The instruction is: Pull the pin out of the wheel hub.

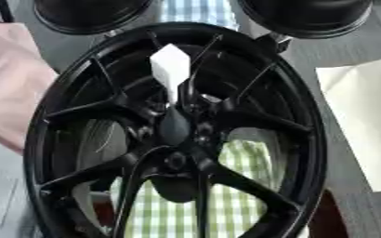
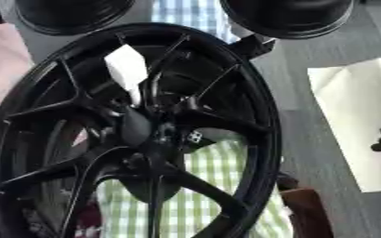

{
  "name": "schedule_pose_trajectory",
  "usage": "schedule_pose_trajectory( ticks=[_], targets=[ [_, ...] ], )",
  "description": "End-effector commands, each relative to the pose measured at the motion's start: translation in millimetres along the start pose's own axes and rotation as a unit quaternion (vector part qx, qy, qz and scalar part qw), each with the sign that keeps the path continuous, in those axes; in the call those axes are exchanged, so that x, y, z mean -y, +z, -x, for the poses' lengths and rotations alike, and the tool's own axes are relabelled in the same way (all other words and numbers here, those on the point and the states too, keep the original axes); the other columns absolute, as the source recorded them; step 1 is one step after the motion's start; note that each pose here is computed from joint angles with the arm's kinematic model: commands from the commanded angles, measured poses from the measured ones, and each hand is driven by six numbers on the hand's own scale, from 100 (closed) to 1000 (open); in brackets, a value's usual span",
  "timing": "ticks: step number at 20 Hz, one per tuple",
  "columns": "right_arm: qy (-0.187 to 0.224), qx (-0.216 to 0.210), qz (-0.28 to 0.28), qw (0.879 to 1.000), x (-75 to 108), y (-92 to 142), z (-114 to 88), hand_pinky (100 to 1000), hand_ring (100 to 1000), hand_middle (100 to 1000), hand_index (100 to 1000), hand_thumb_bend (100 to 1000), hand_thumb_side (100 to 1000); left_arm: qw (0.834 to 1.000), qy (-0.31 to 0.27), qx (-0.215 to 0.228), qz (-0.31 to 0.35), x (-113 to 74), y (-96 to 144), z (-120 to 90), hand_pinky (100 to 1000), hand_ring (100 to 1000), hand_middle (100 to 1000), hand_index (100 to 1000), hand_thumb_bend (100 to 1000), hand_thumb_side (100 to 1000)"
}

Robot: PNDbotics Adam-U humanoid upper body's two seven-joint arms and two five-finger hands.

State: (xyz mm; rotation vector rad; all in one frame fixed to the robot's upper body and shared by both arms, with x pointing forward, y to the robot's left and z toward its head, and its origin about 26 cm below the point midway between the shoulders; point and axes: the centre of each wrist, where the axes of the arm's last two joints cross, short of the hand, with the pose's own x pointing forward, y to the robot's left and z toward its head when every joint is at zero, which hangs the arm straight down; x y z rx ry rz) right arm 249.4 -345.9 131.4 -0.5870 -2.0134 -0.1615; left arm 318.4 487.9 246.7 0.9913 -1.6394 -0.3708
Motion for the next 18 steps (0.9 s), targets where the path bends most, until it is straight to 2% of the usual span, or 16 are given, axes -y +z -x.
schedule_pose_trajectory(
  ticks=[1, 3, 6, 10, 14, 18],
  targets=[
    [0.005, 0.012, -0.005, 1.0, 3.3, -2.9, -5.2, 813, 507, 459, 570, 100, 667, 1.0, 0.015, 0.013, -0.024, -9.3, -2.9, -13.4, 896, 702, 631, 798, 100, 678],
    [0.004, 0.012, -0.006, 1.0, 3.1, -3.0, -5.3, 813, 507, 459, 570, 100, 666, 0.998, 0.044, 0.035, -0.032, -1.7, -2.2, -22.3, 890, 668, 598, 783, 100, 638],
    [0.002, 0.014, -0.009, 1.0, 2.4, -4.1, -6.1, 813, 508, 459, 570, 100, 664, 0.992, 0.088, 0.075, -0.04, 13.1, 0.7, -38.3, 890, 655, 589, 783, 100, 624],
    [-0.003, 0.019, -0.015, 1.0, 1.0, -5.8, -7.5, 813, 508, 459, 570, 100, 662, 0.98, 0.156, 0.123, -0.028, 40.5, 9.9, -62.0, 895, 642, 575, 778, 100, 667],
    [-0.011, 0.021, -0.023, 0.999, -2.4, -7.5, -9.1, 813, 508, 459, 570, 100, 663, 0.966, 0.223, 0.126, 0.026, 71.4, 22.8, -75.4, 903, 638, 572, 778, 100, 753],
    [-0.016, 0.024, -0.029, 0.999, -4.4, -9.0, -10.4, 813, 508, 459, 570, 100, 662, 0.947, 0.294, 0.119, 0.045, 92.4, 31.2, -82.3, 907, 631, 565, 773, 100, 775]
  ],
)
